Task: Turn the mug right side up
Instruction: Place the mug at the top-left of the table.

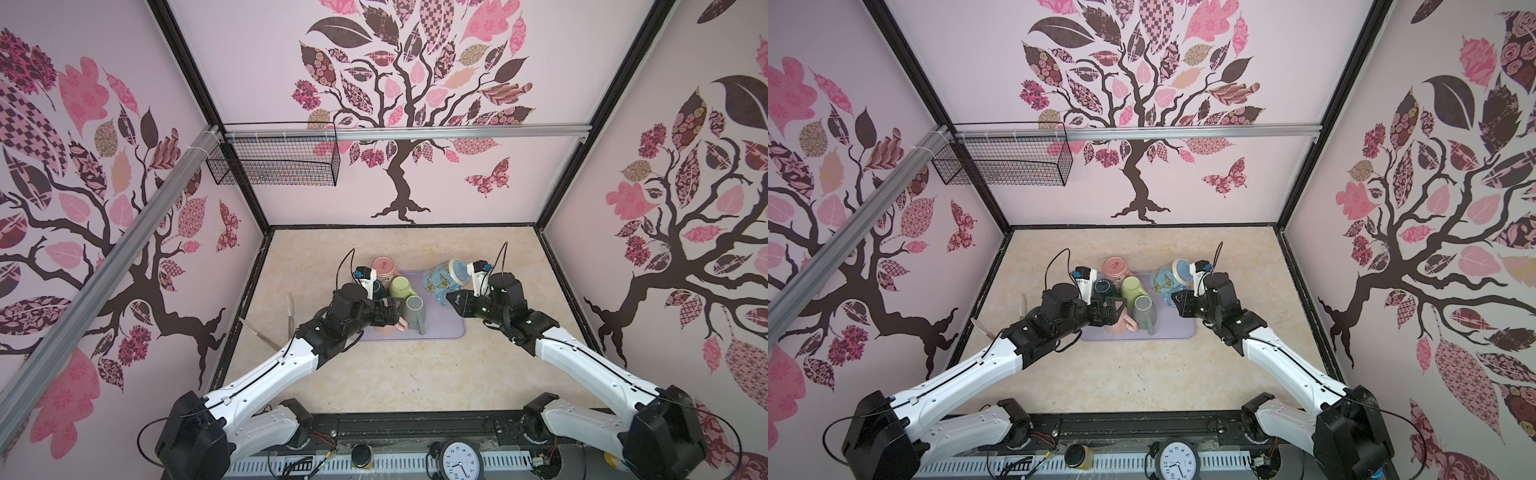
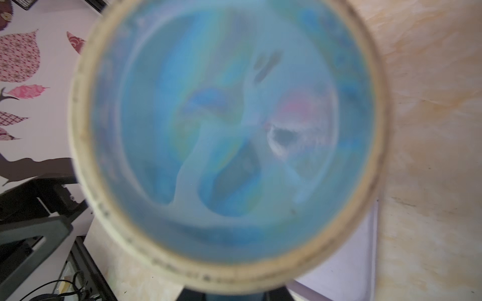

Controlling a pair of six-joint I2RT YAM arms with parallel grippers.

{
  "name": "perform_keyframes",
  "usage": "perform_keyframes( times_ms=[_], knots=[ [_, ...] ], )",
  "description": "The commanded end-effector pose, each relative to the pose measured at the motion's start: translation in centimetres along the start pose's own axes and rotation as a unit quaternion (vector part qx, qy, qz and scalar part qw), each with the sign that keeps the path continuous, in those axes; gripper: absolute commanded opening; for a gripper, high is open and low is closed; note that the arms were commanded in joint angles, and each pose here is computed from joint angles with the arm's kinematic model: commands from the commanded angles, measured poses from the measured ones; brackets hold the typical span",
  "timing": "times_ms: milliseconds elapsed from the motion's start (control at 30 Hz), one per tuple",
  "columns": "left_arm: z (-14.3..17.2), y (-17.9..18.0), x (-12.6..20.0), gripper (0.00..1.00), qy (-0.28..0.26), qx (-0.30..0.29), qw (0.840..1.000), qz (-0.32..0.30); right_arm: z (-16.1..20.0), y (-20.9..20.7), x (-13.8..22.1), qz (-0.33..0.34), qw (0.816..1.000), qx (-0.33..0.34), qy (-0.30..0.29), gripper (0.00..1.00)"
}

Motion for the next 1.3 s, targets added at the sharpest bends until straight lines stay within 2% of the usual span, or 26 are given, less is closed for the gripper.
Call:
perform_keyframes(
  times_ms=[0, 100, 167, 600, 800, 933, 1267],
  knots=[
    [-2.2, -1.6, 0.0, 0.95, -0.032, 0.015, 0.998, 0.052, -2.3, 4.2, 2.0, -0.112, 0.992, 0.013, -0.051, 0.00],
    [-2.6, -2.2, -0.3, 0.93, -0.039, 0.018, 0.996, 0.074, -2.3, 4.9, 2.5, -0.135, 0.990, 0.007, -0.049, 0.00],
    [-2.9, -2.6, -0.4, 0.88, -0.046, 0.017, 0.995, 0.089, -2.4, 5.4, 2.9, -0.152, 0.987, 0.003, -0.050, 0.00],
    [-5.0, -5.4, -0.7, 0.82, -0.089, 0.008, 0.980, 0.177, -2.3, 7.6, 4.8, -0.252, 0.966, -0.013, -0.048, 0.00],
    [-5.5, -7.2, -0.7, 0.79, -0.097, -0.018, 0.975, 0.199, -2.1, 8.1, 5.3, -0.292, 0.955, -0.017, -0.045, 0.00],
    [-5.8, -7.5, -0.9, 0.77, -0.102, -0.016, 0.973, 0.208, -2.0, 8.5, 6.1, -0.317, 0.947, -0.017, -0.051, 0.00],
    [-6.1, -7.7, -0.9, 0.73, -0.108, -0.008, 0.970, 0.218, -1.9, 8.8, 7.3, -0.333, 0.941, -0.016, -0.065, 0.00]
  ],
)
Point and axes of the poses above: each gripper's point midway between its finger pads, its own x axis back along the fingers, its own y axis along the line the jaws close on, z = x × y, the point moved 7 cm from there along x, back along the fingers, and after that the axes turned 15 degrees about -x, right-handed, at the moved point
